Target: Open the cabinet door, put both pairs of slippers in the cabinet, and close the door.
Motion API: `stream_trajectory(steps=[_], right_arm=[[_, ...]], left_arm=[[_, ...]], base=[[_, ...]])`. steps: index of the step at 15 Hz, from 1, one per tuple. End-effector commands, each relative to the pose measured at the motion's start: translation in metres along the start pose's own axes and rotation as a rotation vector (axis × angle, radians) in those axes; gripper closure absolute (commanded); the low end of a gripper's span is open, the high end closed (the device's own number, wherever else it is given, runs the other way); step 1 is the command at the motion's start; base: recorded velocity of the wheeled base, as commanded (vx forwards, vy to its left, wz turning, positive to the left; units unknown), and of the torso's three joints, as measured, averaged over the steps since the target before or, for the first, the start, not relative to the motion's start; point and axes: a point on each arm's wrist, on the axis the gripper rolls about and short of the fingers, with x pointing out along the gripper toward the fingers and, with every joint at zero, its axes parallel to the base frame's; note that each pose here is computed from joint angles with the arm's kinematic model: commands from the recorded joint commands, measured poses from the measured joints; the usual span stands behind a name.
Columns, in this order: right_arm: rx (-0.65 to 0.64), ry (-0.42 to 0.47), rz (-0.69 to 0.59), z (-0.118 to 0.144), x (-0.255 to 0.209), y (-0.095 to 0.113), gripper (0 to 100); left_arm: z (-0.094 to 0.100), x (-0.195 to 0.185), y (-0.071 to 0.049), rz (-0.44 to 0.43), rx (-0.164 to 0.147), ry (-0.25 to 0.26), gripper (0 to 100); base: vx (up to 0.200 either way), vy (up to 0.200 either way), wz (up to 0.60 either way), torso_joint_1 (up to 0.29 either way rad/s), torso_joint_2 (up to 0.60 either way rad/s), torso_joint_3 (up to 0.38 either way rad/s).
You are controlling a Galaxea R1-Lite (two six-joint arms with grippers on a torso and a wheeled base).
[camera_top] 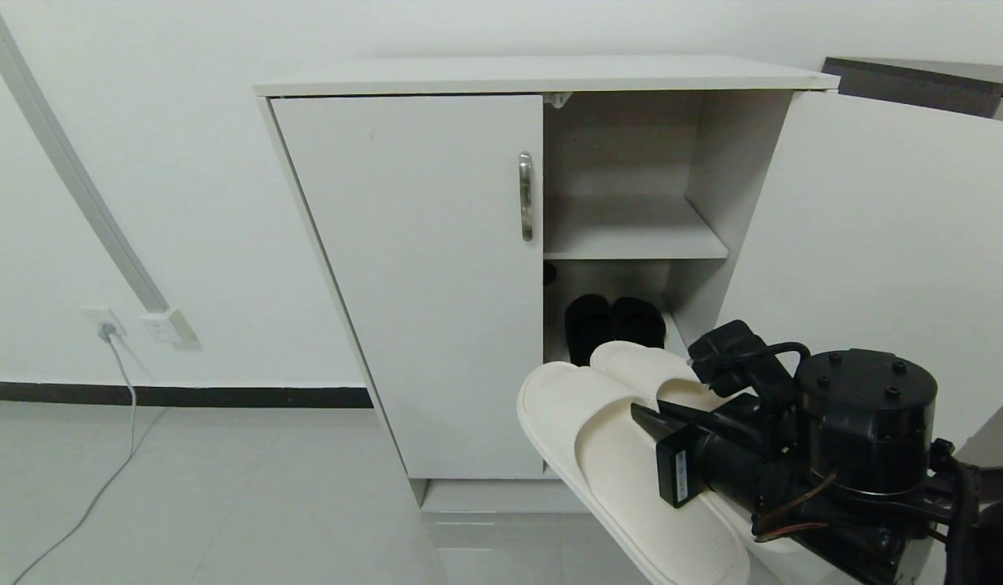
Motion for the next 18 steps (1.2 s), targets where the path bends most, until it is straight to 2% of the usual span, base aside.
stream_trajectory(steps=[1,2,6,8,11,15,18], right_arm=[[-0.003,0.002,0.002,0.000,0.000,0.001,100],[-0.012,0.003,0.002,-0.001,0.000,0.001,100],[-0.012,-0.002,-0.005,-0.002,0.004,0.001,100],[-0.002,-0.017,-0.012,0.002,0.006,0.002,100],[0.023,-0.037,-0.127,0.009,0.019,0.005,100],[0.066,-0.068,-0.325,0.023,0.037,0.028,100],[0.058,-0.048,-0.366,0.040,0.037,0.038,100]], left_arm=[[0.000,0.000,0.000,0.001,-0.001,0.001,100],[0.000,0.000,0.000,0.001,0.001,0.001,100],[0.000,0.000,0.000,0.001,-0.001,0.001,100],[0.000,0.000,0.000,0.001,-0.001,0.001,100],[0.000,0.000,0.000,0.000,-0.001,0.001,100],[0.000,0.000,0.000,0.000,0.001,0.001,100],[0.000,0.000,0.000,0.000,0.001,0.001,100]], base=[[0.000,0.000,0.00,0.000,0.00,0.000],[0.000,0.000,0.00,0.000,0.00,0.000],[0.000,-0.200,0.00,0.000,0.00,0.004],[0.000,0.000,0.00,0.000,0.00,0.000],[0.000,0.000,0.00,0.000,0.00,0.000],[0.000,0.000,0.00,0.000,0.00,0.000],[0.000,0.000,0.00,0.000,0.00,0.000]])
